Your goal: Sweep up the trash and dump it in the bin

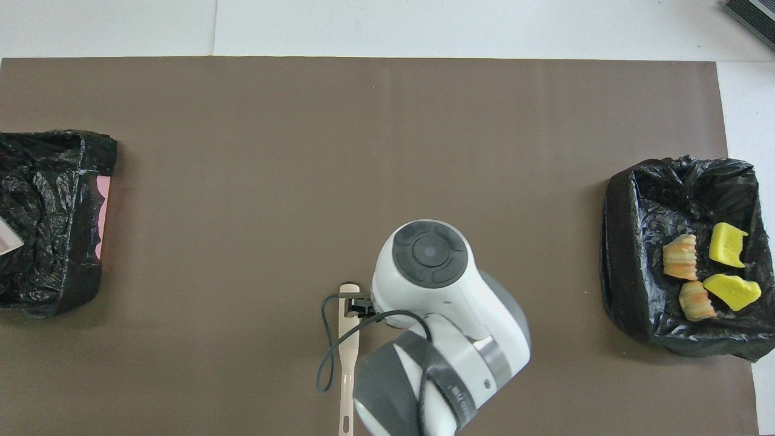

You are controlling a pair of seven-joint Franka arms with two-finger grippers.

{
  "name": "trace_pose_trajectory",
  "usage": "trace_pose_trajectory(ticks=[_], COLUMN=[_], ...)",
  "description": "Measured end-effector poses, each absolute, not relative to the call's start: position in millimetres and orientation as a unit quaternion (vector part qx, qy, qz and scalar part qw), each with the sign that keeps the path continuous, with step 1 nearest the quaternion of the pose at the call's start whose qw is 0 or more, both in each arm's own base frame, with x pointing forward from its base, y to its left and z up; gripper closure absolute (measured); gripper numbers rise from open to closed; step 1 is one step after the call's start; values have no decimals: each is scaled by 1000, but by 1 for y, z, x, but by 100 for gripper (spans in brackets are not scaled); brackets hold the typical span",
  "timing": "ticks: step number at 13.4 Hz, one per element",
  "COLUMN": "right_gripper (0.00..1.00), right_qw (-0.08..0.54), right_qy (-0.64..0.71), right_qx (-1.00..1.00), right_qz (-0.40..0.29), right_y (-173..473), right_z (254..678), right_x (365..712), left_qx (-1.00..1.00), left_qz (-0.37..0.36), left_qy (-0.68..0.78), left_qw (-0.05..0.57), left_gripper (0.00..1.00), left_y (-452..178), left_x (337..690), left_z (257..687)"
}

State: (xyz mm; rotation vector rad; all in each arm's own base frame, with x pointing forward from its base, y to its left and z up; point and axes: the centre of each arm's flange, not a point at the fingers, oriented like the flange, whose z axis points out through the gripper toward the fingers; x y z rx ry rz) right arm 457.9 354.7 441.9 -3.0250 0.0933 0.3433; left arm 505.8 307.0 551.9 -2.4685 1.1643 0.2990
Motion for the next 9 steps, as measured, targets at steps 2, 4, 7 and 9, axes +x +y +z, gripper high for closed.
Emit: trace_pose_trajectory(ticks=[2,4,7,9], right_gripper=[0,0,0,0], right_qw=[62,70,67,33], right_qy=[52,84,122,110], right_qx=[-992,-990,-988,-993], right_qz=[98,86,63,37], right_y=[311,276,228,199], right_z=[460,471,484,491], right_x=[487,509,537,550], left_qx=[-864,-857,-837,-823], left_qz=[134,149,182,199], left_qy=[435,443,454,463], left_qw=[216,218,244,263], left_gripper=[67,67,67,67], left_y=[292,276,262,256], left_x=[517,526,535,540], left_z=[560,571,585,588])
